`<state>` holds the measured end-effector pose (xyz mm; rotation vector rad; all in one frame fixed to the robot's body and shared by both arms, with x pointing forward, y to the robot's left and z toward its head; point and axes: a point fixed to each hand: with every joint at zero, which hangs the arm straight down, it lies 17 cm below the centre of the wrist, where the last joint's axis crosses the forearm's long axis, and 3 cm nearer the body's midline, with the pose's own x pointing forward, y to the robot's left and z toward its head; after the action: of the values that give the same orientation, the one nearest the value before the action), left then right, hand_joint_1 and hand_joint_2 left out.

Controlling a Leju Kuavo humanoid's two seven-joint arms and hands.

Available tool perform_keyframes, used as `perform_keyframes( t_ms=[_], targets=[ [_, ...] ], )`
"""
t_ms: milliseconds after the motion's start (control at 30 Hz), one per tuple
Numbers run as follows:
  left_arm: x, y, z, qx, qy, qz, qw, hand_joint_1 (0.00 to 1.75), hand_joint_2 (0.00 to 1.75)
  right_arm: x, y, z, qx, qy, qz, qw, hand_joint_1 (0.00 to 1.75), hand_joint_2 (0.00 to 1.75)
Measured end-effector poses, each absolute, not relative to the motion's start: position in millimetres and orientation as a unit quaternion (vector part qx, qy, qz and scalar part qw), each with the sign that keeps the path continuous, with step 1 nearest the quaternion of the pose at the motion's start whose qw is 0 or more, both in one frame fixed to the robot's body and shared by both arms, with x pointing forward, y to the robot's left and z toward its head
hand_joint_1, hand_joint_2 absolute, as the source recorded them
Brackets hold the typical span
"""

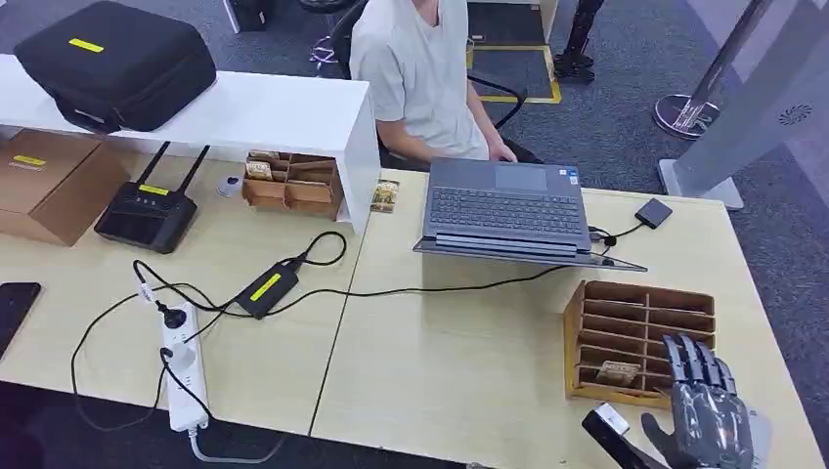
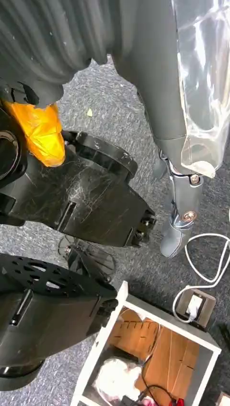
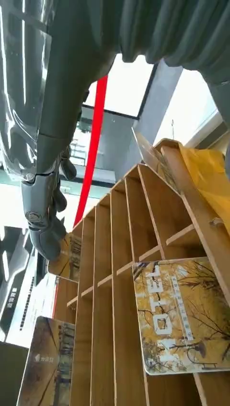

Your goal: Pass the card to the sensor for recognition and then transmit it.

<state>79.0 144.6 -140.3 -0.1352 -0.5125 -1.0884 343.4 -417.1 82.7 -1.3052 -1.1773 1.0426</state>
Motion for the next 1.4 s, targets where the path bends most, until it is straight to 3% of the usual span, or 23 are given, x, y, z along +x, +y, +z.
perform_keyframes(
  t_ms=[433,1400],
  targets=[
    [78.7,143.1,-140.1,-0.065,-0.240,-0.510,0.823,0.00,1.75,343.3,-419.1,81.4,-0.546,-0.488,0.436,0.522,0.00,1.75],
    [80.0,135.5,-142.6,-0.071,-0.240,-0.507,0.825,0.00,1.75,335.7,-490.9,64.3,-0.595,-0.420,0.414,0.546,0.00,1.75]
  ],
)
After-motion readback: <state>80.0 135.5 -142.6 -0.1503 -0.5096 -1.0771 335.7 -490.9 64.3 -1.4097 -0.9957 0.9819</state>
